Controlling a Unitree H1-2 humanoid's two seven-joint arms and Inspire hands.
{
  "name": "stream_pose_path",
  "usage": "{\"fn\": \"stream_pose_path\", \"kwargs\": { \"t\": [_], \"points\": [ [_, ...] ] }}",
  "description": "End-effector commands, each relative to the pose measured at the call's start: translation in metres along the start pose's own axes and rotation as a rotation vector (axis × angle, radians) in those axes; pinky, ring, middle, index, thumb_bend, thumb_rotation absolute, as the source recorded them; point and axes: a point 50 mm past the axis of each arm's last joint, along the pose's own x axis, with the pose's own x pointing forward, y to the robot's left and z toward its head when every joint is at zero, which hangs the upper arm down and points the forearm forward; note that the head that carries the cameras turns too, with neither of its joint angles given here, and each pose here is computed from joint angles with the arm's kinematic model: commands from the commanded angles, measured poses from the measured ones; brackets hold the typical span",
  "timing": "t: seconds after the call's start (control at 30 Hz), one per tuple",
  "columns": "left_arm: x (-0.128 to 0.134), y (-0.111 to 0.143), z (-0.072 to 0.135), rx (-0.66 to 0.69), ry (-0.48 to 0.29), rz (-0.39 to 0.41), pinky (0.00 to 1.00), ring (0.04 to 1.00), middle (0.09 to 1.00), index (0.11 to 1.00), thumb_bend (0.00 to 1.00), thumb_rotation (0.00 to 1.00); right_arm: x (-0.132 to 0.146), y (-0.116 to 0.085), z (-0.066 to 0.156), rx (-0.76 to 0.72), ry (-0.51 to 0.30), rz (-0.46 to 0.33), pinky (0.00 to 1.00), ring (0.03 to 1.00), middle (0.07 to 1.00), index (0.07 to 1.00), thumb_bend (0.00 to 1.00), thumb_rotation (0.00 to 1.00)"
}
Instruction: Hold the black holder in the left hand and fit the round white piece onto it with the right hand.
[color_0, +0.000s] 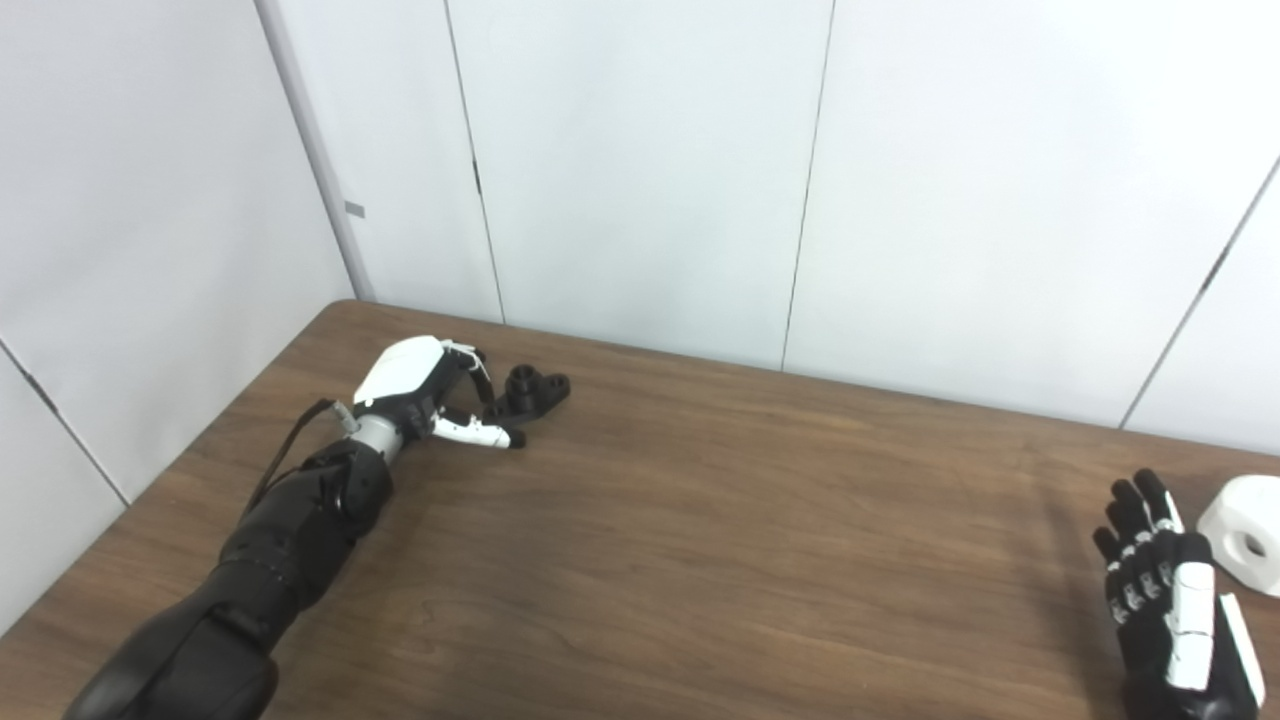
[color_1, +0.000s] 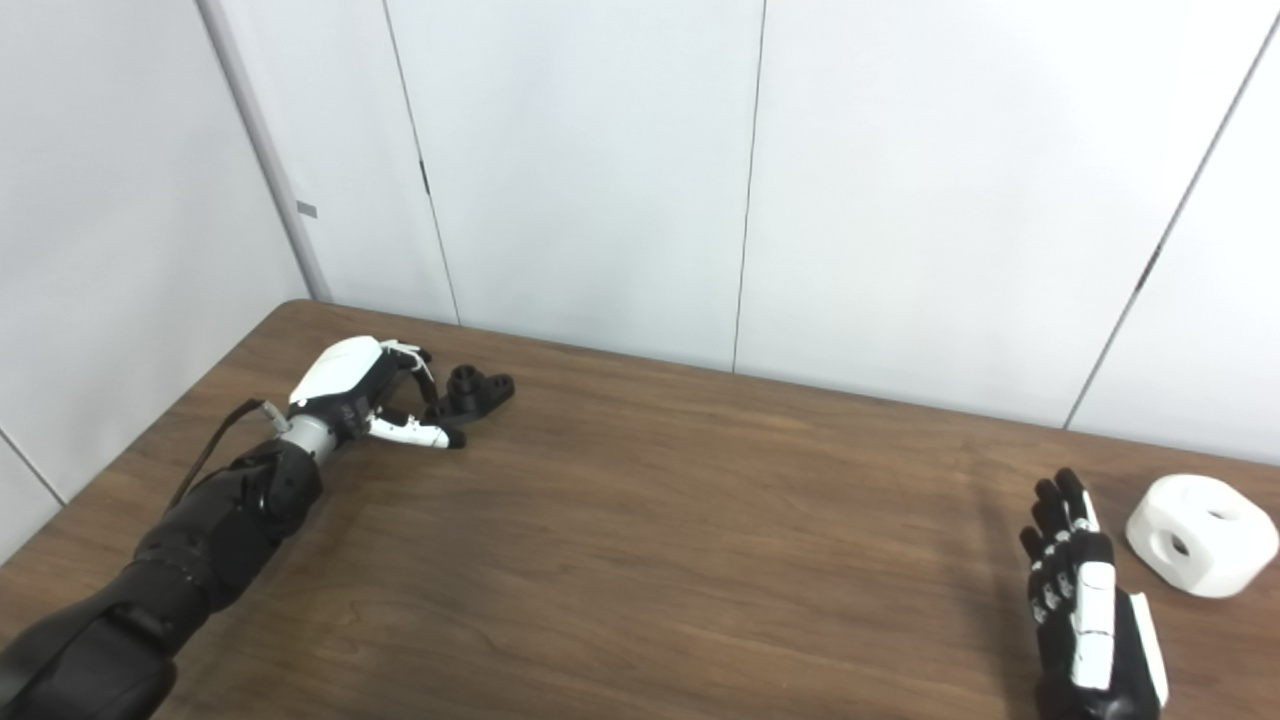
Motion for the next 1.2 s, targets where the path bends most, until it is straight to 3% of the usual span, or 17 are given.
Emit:
{"fn": "stream_pose_path", "kwargs": {
  "t": [0.0, 0.27, 0.67, 0.97, 1.17],
  "points": [
    [0.009, -0.001, 0.015, 0.001, -0.055, -0.018, 0.96, 0.914, 0.829, 0.693, 0.97, 0.28, -0.002, 0.003, -0.003, 0.007, 0.000, 0.000, 1.00, 1.000, 0.971, 0.973, 0.36, 1.00],
    [0.009, 0.002, 0.013, 0.006, -0.045, -0.013, 0.97, 0.924, 0.840, 0.716, 0.97, 0.31, -0.001, 0.000, -0.004, 0.014, 0.001, -0.002, 1.00, 0.999, 0.972, 0.976, 0.36, 1.00],
    [0.002, 0.001, 0.005, -0.003, -0.029, -0.009, 0.96, 0.918, 0.834, 0.725, 0.98, 0.25, 0.000, -0.001, -0.007, 0.016, -0.003, 0.003, 1.00, 1.000, 0.977, 0.974, 0.36, 1.00],
    [0.005, -0.004, 0.012, 0.014, -0.031, -0.020, 0.95, 0.930, 0.871, 0.832, 1.00, 0.26, -0.001, 0.000, -0.006, 0.020, 0.000, 0.003, 1.00, 1.000, 0.977, 0.976, 0.36, 1.00],
    [0.005, -0.005, 0.012, 0.009, -0.031, -0.021, 0.94, 0.929, 0.876, 0.845, 1.00, 0.26, 0.000, -0.001, -0.006, 0.025, -0.001, 0.002, 1.00, 1.000, 0.977, 0.976, 0.36, 1.00]
  ]
}}
